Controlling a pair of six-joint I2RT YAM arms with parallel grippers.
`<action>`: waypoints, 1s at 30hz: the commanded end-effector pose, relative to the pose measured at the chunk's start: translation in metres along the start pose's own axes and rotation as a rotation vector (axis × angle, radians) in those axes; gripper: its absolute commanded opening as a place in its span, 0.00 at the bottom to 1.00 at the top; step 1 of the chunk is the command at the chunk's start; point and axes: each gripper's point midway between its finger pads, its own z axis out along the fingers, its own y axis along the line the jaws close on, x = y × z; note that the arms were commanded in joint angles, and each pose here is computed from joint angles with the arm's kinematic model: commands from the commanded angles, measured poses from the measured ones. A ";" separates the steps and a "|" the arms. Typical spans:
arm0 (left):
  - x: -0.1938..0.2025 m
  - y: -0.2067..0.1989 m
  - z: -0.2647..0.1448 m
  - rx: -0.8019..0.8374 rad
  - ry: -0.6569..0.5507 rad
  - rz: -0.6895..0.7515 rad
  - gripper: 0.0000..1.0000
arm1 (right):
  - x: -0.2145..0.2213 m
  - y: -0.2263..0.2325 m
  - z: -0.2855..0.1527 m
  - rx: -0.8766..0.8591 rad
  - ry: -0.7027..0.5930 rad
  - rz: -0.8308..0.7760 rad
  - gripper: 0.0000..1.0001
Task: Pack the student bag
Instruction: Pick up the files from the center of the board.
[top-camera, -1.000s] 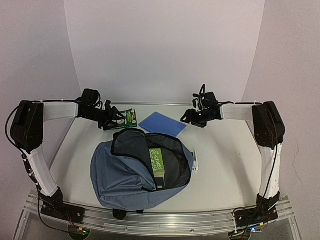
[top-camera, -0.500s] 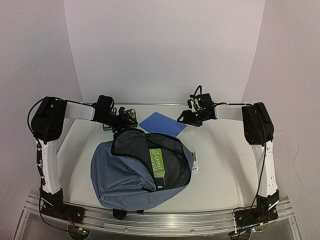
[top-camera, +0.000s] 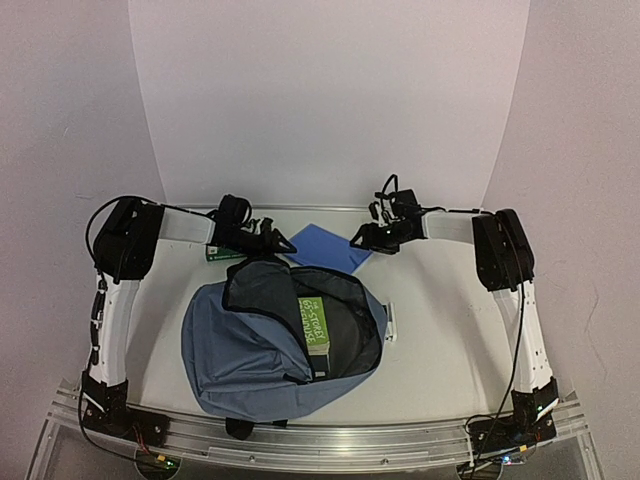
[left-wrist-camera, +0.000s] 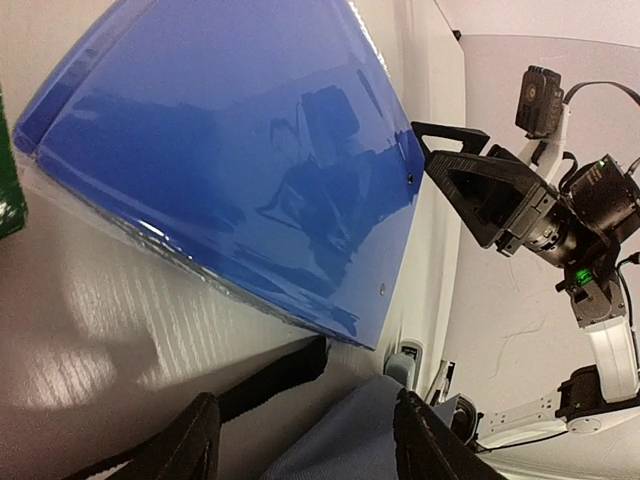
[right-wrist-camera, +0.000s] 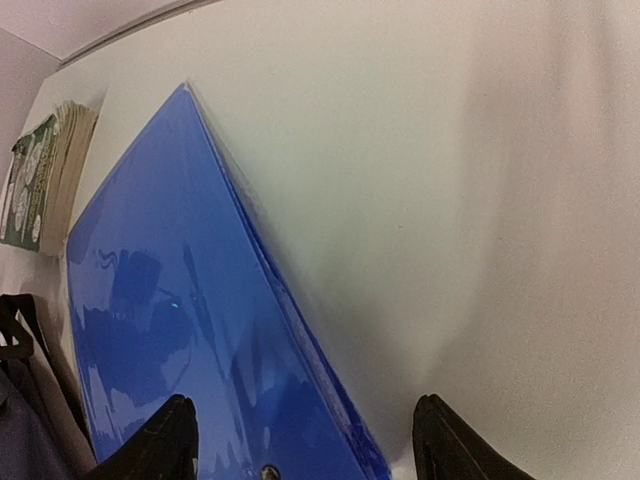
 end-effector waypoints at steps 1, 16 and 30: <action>-0.010 -0.017 0.011 0.060 0.003 0.044 0.58 | 0.010 0.021 -0.002 -0.117 0.054 -0.034 0.60; 0.014 -0.017 0.044 0.112 0.085 0.079 0.57 | 0.063 0.064 -0.077 -0.283 0.122 0.043 0.30; 0.035 -0.030 0.054 0.169 0.137 0.096 0.54 | 0.062 0.052 -0.040 -0.326 0.072 0.200 0.22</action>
